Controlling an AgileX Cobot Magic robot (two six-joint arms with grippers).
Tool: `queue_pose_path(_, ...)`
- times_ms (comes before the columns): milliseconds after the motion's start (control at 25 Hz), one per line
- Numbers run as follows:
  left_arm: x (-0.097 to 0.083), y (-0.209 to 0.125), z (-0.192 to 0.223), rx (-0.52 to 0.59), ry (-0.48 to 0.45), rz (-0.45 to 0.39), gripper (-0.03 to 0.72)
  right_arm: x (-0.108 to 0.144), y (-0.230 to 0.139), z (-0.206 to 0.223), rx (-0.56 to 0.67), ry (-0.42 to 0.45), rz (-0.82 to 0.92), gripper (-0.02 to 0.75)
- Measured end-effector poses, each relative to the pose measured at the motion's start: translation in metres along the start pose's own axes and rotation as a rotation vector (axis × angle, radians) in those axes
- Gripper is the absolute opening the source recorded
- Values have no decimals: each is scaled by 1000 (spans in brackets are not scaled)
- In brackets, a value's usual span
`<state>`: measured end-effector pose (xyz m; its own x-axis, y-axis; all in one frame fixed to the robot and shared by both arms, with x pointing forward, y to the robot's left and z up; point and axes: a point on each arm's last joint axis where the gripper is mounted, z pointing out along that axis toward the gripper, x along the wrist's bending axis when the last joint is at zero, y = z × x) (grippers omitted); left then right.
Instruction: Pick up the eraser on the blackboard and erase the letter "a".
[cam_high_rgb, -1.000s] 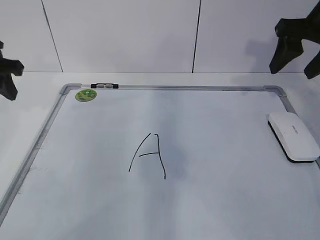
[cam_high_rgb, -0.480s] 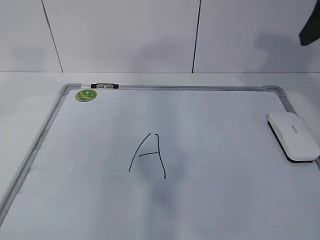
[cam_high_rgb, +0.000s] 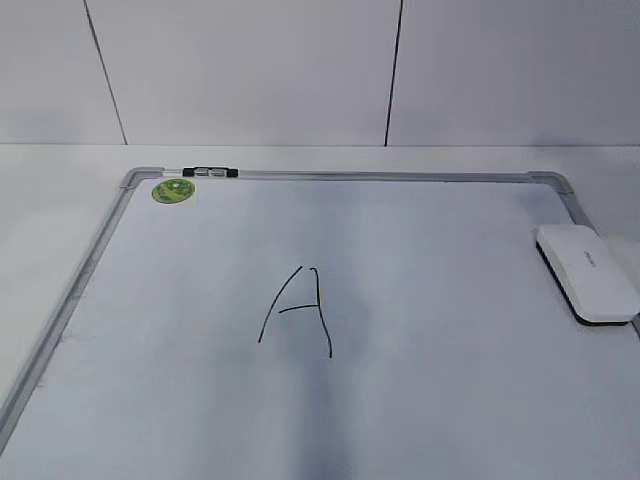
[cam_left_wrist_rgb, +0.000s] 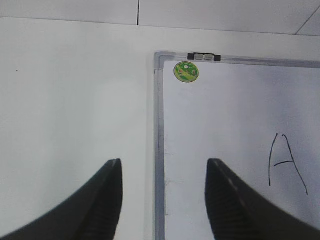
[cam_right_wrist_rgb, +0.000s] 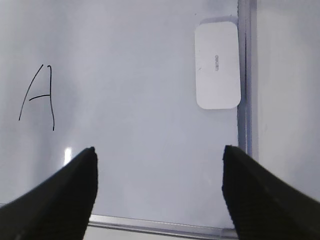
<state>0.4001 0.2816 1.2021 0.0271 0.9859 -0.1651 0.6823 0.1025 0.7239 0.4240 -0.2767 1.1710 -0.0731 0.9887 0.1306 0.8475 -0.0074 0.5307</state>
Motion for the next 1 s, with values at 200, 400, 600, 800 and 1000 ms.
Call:
queue_pose_path(200,-2,-15,-31,-31,-32,-3,413,9,-35,-22,-57,50,0,592)
queue_pose_path(400,-3,-39,-62,-42,-57,7,414,15,-65,-56,-177,105,-37,592)
queue_pose_path(600,-3,-64,-82,-83,-100,28,415,13,-99,-82,-284,128,-60,592)
queue_pose_path(800,0,-92,-96,-132,-117,31,414,9,-127,-86,-325,143,-81,592)
queue_pose_path(1000,4,-120,-109,-189,-135,36,414,3,-156,-78,-343,137,-86,592)
